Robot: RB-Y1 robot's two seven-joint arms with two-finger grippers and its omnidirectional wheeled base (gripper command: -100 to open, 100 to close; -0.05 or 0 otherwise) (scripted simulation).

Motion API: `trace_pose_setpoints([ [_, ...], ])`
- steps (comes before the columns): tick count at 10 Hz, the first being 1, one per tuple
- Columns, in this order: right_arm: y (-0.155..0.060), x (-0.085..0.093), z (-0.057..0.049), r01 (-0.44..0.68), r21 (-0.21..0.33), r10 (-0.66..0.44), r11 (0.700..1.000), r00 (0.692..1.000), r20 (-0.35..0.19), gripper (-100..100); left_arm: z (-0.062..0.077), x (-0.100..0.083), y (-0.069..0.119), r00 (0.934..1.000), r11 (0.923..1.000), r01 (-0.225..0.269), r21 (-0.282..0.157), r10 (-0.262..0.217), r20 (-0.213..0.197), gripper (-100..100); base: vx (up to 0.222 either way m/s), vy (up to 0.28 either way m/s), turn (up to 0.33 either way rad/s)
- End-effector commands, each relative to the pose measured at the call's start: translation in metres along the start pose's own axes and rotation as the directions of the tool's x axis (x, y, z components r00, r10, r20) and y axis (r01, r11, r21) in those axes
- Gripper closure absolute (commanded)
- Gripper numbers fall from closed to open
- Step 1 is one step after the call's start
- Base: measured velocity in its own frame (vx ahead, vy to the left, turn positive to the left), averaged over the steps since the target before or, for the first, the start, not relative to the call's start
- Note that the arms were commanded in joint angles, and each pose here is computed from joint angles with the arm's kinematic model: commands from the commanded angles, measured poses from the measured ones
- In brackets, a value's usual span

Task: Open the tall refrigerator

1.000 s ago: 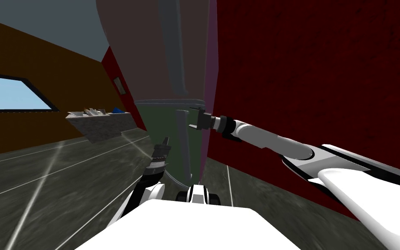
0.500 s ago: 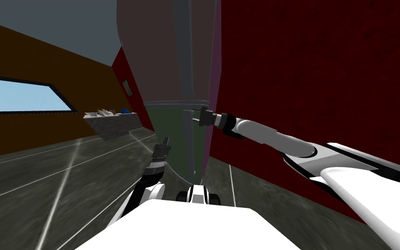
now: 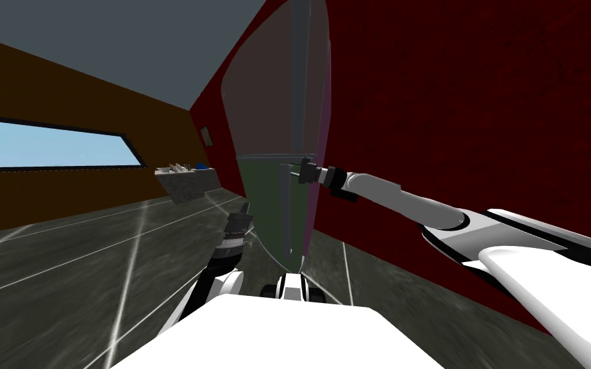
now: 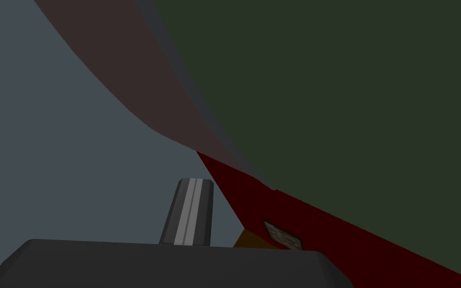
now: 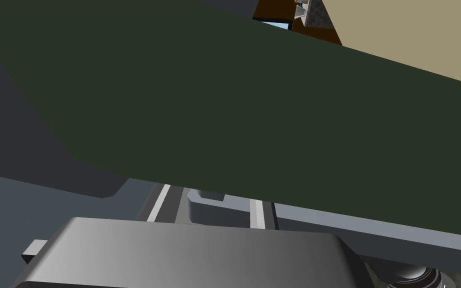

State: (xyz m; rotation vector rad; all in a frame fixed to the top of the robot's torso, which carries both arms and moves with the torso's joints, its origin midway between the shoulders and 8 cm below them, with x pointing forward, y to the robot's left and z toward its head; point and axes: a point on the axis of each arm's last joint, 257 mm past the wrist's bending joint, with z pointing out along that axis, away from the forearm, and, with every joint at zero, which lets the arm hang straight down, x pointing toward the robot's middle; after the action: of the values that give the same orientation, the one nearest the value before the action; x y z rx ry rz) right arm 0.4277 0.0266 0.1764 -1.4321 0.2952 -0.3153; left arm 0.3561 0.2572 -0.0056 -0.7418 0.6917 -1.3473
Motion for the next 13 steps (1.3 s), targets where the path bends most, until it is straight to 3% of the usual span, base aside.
trace_pose_setpoints([
  [1, 0.009, 0.021, -0.004, -0.004, -0.016, 0.004, 1.000, 0.999, -0.038, 100, 0.000, 0.000, 0.000, 1.0000, 1.0000, 0.000, 0.000, 0.000, 0.000, 0, -0.130, 0.086, -0.014],
  [2, 0.009, 0.021, -0.004, 0.012, -0.017, -0.013, 1.000, 0.999, -0.038, 100, 0.000, 0.000, 0.000, 1.0000, 1.0000, 0.000, 0.000, 0.000, 0.000, 0, -0.043, 0.041, -0.030],
  [3, 0.010, 0.048, -0.009, 0.001, -0.022, -0.003, 1.000, 0.996, -0.090, 100, 0.000, 0.000, 0.000, 1.0000, 1.0000, 0.000, 0.000, 0.000, 0.000, 0, -0.170, 0.131, 0.193],
  [4, 0.009, 0.058, -0.011, -0.009, -0.018, 0.007, 1.000, 0.994, -0.110, 100, 0.000, 0.000, 0.000, 1.0000, 1.0000, 0.000, 0.000, 0.000, 0.000, 0, -0.224, 0.127, 0.138],
  [6, 0.008, 0.057, -0.011, 0.016, -0.019, -0.018, 1.000, 0.994, -0.104, 100, 0.000, 0.000, 0.000, 1.0000, 1.0000, 0.000, 0.000, 0.000, 0.000, 0, -0.070, 0.036, -0.006],
  [7, 0.008, 0.085, -0.020, 0.004, -0.022, -0.007, 1.000, 0.987, -0.161, 100, 0.000, 0.000, 0.000, 1.0000, 1.0000, 0.000, 0.000, 0.000, 0.000, 0, -0.167, 0.116, 0.230],
  [9, 0.007, 0.092, -0.022, 0.018, -0.019, -0.021, 1.000, 0.985, -0.172, 100, 0.000, 0.000, 0.000, 1.0000, 1.0000, 0.000, 0.000, 0.000, 0.000, 0, -0.153, 0.093, 0.049],
  [10, 0.007, 0.116, -0.031, 0.015, -0.024, -0.020, 1.000, 0.975, -0.221, 100, 0.000, 0.000, 0.000, 1.0000, 1.0000, 0.000, 0.000, 0.000, 0.000, 0, -0.144, 0.136, 0.207],
  [11, 0.005, 0.128, -0.035, 0.013, -0.018, -0.017, 1.000, 0.970, -0.244, 100, 0.000, 0.000, 0.000, 1.0000, 1.0000, 0.000, 0.000, 0.000, 0.000, 0, -0.190, 0.149, 0.110],
  [13, 0.004, 0.128, -0.035, 0.025, -0.019, -0.029, 1.000, 0.970, -0.242, 100, 0.000, 0.000, 0.000, 1.0000, 1.0000, 0.000, 0.000, 0.000, 0.000, 0, -0.091, 0.055, -0.009],
])
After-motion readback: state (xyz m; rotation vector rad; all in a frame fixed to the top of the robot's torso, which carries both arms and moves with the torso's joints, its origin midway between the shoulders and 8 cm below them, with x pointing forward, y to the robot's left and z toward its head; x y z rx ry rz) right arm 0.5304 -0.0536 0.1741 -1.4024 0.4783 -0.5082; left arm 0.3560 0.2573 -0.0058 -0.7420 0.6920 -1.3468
